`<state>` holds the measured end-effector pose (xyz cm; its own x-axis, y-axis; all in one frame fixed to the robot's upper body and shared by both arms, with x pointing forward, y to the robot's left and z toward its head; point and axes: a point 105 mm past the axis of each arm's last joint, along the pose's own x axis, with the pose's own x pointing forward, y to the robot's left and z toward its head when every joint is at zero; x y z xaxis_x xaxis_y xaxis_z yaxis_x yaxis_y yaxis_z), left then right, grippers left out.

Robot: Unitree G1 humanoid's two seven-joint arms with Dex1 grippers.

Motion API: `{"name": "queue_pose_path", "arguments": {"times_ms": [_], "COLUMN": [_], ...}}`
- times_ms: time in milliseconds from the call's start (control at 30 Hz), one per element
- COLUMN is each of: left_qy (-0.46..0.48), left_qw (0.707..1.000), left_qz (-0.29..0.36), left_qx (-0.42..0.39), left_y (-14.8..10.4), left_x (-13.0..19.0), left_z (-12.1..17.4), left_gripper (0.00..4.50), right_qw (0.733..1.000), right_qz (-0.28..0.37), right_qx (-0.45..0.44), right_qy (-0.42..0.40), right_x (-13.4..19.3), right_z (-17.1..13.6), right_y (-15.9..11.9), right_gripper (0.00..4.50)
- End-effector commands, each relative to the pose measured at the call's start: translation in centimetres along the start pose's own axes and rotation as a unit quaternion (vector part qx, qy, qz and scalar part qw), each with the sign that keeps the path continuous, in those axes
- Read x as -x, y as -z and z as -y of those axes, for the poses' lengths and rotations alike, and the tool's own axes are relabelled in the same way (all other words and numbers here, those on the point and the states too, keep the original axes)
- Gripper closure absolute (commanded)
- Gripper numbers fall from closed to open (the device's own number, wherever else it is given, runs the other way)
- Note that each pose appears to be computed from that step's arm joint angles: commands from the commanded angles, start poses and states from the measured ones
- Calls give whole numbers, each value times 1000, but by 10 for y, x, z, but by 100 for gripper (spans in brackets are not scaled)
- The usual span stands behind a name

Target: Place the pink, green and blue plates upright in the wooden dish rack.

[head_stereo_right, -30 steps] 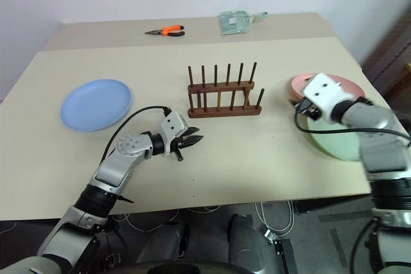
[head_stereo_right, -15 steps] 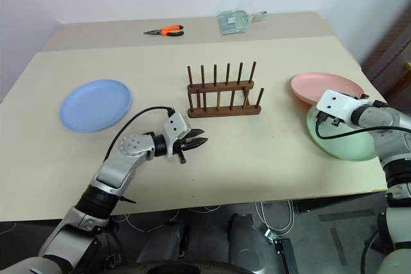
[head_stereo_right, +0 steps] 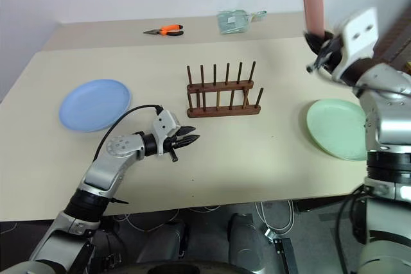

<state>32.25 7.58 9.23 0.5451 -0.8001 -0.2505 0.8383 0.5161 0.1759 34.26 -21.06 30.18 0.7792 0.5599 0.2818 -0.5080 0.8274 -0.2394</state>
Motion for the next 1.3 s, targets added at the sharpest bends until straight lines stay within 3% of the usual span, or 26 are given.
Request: {"name": "queue_pose_path", "arguments": {"times_ms": [33, 167, 700, 733, 767, 900, 1000, 1067, 1133, 1200, 1300], "left_qy": [-6, 3, 22, 22, 22, 24, 27, 30, 35, 43, 57], "left_qw": [1000, 999, 998, 998, 998, 998, 998, 998, 998, 998, 997], "left_qz": [22, 39, 52, 51, 51, 51, 52, 52, 51, 48, 44], "left_qx": [-6, 7, 22, 22, 22, 24, 25, 25, 26, 24, 20], "left_y": [-13, -18, -24, -24, -24, -24, -25, -25, -24, -23, -22], "left_x": [7, 10, 11, 11, 12, 12, 11, 10, 8, 6, 3], "left_z": [-5, -3, 7, 7, 8, 9, 10, 12, 13, 15, 18], "left_gripper": [325, 325, 325, 325, 325, 325, 325, 325, 325, 325, 325], "right_qw": [987, 979, 972, 973, 975, 990, 994, 991, 986, 976, 944], "right_qz": [37, 7, -89, -92, -95, -85, -65, -36, -47, -139, -316], "right_qx": [-144, -201, -216, -211, -198, -109, -58, -57, -53, -30, 47], "right_qy": [-55, -44, 11, 17, 28, 40, 66, 113, 150, 164, 86], "right_x": [2, -1, -2, -3, -4, -3, 4, 23, 46, 74, 108], "right_z": [-33, -47, -33, -31, -28, -21, -4, 25, 47, 54, 23], "right_y": [-23, -7, 46, 48, 50, 41, 27, 9, 7, 34, 91], "right_gripper": [447, 447, 447, 368, 345, 149, 149, 149, 149, 122, 13]}}
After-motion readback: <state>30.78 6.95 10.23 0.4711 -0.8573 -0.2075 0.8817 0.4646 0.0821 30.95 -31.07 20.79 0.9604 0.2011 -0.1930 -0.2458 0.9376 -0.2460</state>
